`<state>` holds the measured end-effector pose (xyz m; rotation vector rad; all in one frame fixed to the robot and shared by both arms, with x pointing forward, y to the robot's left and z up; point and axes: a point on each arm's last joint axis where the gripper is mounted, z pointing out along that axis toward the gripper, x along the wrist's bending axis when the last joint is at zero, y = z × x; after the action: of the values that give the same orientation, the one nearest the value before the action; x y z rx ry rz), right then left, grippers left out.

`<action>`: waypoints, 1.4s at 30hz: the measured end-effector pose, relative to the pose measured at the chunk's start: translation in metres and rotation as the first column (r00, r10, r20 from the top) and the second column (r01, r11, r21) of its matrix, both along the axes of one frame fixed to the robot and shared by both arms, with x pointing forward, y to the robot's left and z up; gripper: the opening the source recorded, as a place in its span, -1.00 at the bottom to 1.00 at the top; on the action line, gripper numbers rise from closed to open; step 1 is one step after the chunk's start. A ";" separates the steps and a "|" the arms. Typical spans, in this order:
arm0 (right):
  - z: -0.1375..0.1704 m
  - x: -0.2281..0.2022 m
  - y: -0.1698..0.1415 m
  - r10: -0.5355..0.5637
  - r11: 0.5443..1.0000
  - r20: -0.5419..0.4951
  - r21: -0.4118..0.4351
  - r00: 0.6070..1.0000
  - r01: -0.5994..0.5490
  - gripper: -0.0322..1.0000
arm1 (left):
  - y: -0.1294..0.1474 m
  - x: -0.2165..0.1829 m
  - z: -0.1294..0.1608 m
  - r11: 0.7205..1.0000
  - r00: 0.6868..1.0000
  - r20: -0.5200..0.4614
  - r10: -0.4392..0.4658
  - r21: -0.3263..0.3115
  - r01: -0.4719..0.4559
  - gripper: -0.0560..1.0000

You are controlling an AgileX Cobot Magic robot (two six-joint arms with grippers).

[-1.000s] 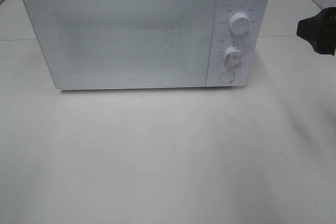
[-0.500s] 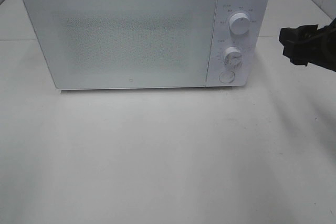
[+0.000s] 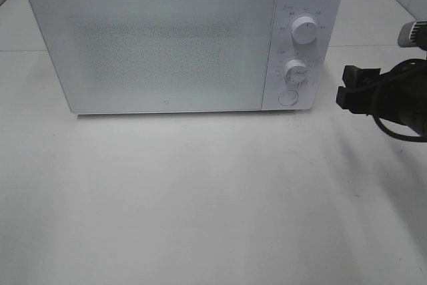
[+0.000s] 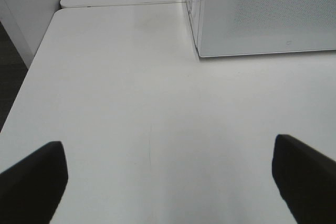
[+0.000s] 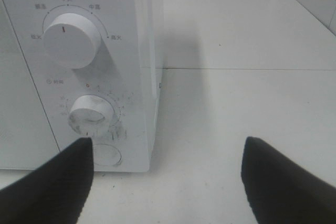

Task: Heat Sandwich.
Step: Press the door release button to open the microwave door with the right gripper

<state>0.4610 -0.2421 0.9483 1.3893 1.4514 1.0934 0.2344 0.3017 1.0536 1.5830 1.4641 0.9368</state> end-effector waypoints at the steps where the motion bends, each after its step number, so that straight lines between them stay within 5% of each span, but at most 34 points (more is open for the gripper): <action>1: -0.003 0.000 0.005 -0.001 1.000 -0.001 -0.001 1.000 0.001 0.53 | 0.000 0.000 0.000 1.000 1.000 0.000 0.000 0.000 0.000 0.99; 19: -0.041 -0.012 0.044 0.009 1.000 -0.086 -0.025 0.996 -0.011 0.53 | 0.000 0.000 0.000 1.000 1.000 0.000 0.000 0.000 0.000 0.99; 36: -0.049 -0.013 0.045 -0.017 1.000 -0.104 -0.016 0.994 0.015 0.53 | 0.000 0.000 0.000 1.000 1.000 0.000 0.000 0.000 0.000 0.99; 42: -0.049 -0.013 0.045 -0.057 0.991 -0.112 0.117 0.992 0.070 0.53 | 0.000 0.000 0.000 1.000 1.000 0.000 0.000 0.000 0.000 0.99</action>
<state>0.4476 -0.1971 0.8992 1.5914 1.4273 1.0950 0.2344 0.3017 1.0536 1.5830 1.4641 0.9368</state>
